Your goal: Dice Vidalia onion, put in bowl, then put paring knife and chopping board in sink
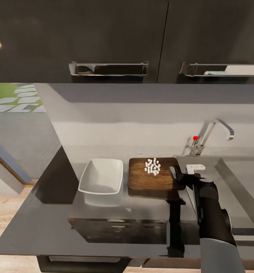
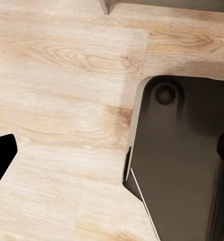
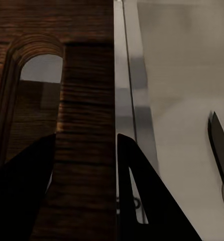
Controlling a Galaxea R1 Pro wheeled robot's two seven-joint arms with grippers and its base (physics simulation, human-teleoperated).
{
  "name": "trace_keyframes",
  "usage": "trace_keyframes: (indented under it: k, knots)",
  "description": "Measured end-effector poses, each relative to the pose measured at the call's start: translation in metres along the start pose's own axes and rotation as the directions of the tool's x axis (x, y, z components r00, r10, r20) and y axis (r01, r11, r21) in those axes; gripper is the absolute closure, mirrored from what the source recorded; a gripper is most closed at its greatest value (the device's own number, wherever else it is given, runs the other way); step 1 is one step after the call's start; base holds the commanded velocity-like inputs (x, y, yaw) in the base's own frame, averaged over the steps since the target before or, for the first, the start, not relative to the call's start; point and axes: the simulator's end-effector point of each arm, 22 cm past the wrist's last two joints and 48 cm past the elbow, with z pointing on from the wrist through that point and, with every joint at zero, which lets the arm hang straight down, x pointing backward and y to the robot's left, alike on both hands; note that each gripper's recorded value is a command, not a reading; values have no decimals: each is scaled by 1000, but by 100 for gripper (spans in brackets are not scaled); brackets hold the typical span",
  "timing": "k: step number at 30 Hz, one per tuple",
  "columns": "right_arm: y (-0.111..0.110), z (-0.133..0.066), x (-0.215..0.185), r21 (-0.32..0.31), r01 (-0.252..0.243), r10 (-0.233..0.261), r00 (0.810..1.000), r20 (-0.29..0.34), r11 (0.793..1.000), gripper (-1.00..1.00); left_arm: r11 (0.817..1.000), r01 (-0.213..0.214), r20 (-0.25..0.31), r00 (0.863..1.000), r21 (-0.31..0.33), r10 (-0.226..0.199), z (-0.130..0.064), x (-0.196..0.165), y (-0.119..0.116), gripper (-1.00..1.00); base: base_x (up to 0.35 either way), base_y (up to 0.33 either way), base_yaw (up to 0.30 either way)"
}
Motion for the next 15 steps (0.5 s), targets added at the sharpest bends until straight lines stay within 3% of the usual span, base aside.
trace_keyframes:
  k: [15]
  knots:
    - [-2, -10, -13, 3, -3, 3, 1000, 28, 1000, 100, 1000, 7, 22, 1000, 2, -7, 3, -7, -1, -100, 0, 8, 0]
